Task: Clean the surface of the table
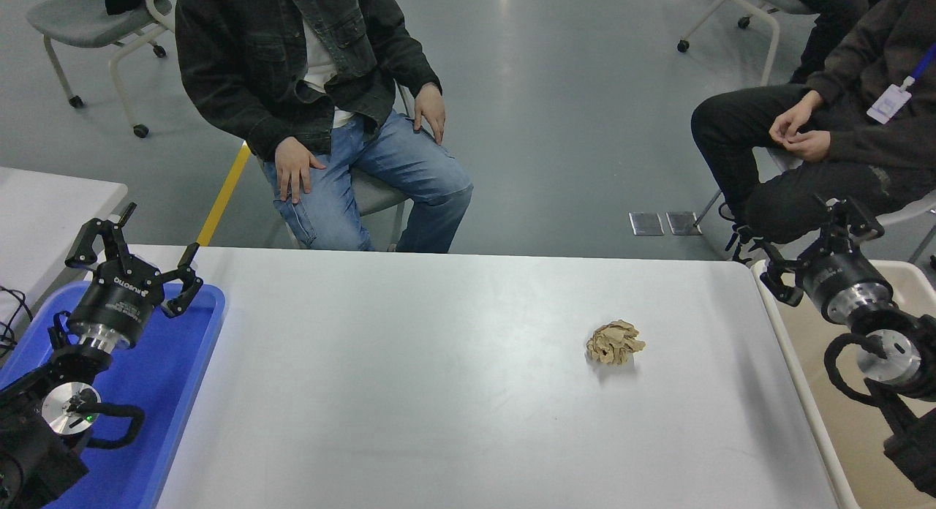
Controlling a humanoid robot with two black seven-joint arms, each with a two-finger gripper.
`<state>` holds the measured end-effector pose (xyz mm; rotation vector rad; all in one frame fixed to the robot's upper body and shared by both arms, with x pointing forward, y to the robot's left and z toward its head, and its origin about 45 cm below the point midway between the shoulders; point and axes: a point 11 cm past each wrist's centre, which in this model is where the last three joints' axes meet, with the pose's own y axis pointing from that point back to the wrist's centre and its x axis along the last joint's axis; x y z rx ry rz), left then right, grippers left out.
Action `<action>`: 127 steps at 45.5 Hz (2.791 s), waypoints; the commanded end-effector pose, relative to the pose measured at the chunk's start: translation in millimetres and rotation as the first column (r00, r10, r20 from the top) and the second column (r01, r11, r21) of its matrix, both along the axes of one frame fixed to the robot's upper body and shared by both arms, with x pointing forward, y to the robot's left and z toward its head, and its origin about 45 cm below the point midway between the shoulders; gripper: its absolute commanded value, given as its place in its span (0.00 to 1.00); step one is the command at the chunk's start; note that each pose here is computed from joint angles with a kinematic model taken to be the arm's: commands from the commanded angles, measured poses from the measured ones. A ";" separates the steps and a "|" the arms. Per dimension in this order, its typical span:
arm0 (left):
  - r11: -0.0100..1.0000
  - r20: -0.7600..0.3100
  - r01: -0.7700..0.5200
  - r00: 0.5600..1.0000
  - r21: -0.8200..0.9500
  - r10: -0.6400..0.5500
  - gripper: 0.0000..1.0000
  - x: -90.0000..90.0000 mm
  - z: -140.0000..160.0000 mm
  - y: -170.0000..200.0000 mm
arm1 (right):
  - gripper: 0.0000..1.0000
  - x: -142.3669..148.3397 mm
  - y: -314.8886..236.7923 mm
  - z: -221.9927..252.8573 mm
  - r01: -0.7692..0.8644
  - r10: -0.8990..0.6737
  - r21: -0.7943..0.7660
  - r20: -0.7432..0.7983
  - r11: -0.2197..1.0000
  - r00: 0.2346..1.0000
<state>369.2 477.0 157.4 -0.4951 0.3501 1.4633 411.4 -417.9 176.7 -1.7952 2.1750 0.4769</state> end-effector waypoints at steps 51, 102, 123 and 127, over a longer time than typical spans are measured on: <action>1.000 -0.001 0.000 1.000 0.000 0.000 1.00 0.0 -0.1 0.0 | 0.98 1.3 52.3 -37.2 -0.061 0.062 -0.070 0.008 0.996 0.998; 1.000 -0.001 0.000 1.000 0.000 0.000 1.00 0.0 -0.1 0.0 | 0.98 -20.6 131.8 -4.3 -0.387 0.294 -0.119 -0.460 0.914 0.838; 1.000 -0.001 0.000 1.000 0.000 0.000 1.00 0.0 -0.1 0.0 | 0.98 -43.0 161.0 -3.1 -0.301 0.210 0.061 -0.844 0.952 0.493; 1.000 -0.001 0.000 1.000 0.000 0.000 1.00 0.0 -0.1 0.0 | 0.98 -47.5 173.8 -4.1 -0.325 0.219 0.070 -0.867 0.943 0.448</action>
